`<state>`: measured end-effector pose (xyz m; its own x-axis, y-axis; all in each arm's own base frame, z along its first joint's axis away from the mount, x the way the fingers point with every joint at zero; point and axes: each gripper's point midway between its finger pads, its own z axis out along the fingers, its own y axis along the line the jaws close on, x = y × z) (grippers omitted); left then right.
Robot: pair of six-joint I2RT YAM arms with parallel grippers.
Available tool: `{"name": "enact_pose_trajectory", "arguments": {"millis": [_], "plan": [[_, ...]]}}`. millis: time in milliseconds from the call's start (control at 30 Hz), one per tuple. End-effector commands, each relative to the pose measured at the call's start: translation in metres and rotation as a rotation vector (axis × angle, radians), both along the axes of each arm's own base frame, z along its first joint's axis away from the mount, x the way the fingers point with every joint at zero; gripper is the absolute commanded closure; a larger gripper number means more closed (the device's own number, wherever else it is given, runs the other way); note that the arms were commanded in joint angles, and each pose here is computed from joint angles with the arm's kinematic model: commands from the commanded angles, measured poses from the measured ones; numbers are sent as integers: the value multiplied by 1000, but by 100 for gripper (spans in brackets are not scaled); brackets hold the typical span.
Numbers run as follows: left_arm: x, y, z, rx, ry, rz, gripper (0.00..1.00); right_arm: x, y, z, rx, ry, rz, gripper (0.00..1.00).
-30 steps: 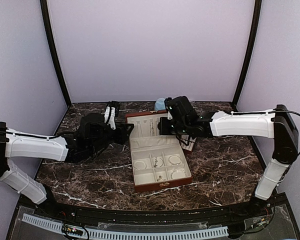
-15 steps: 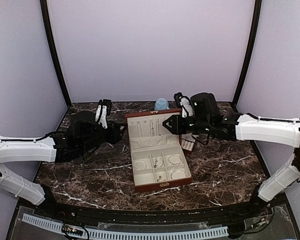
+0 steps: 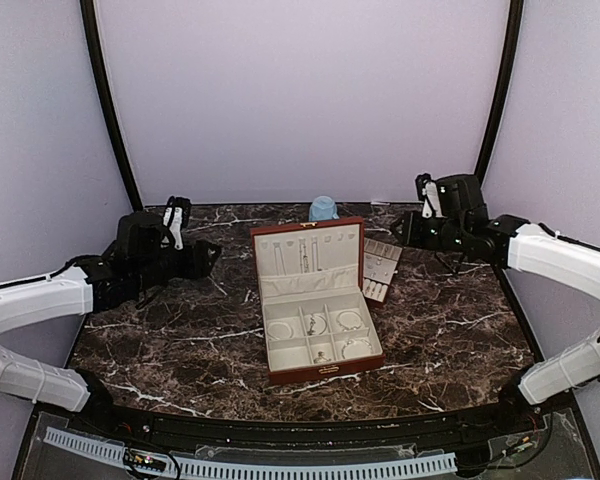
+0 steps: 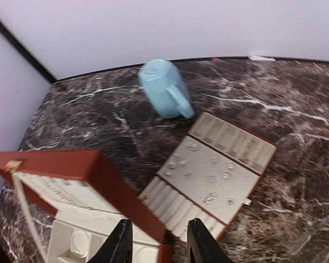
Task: Organize the mixed jewelry
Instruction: Adjust the necklace on the necklace hanger, then move to the center of the board in the compartment layer.
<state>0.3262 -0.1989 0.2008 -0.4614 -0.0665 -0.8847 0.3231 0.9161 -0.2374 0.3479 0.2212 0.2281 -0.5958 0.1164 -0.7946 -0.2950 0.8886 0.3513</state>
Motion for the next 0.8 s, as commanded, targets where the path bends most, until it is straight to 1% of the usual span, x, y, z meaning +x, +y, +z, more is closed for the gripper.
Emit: {"name": "enact_pose_trajectory", "arguments": {"millis": [0,67,300,400,500,633,767], "plan": [[8,20,21,25,9,-20,36,30,-47,-31,-2,132,-224,66],[13,30,27,40,14,-22,36,42,-55,-44,-8,164,-273,67],[28,65,60,103,-50,23,33,83,-82,-87,-59,263,-421,68],[31,78,63,157,-80,67,33,101,-88,-107,-98,324,-474,73],[32,79,57,175,-74,64,32,116,-84,-127,-124,374,-491,77],[33,76,48,185,-54,43,32,131,-78,-142,-123,399,-502,77],[32,73,49,171,-54,31,32,136,-77,-155,-140,428,-514,77]]}}
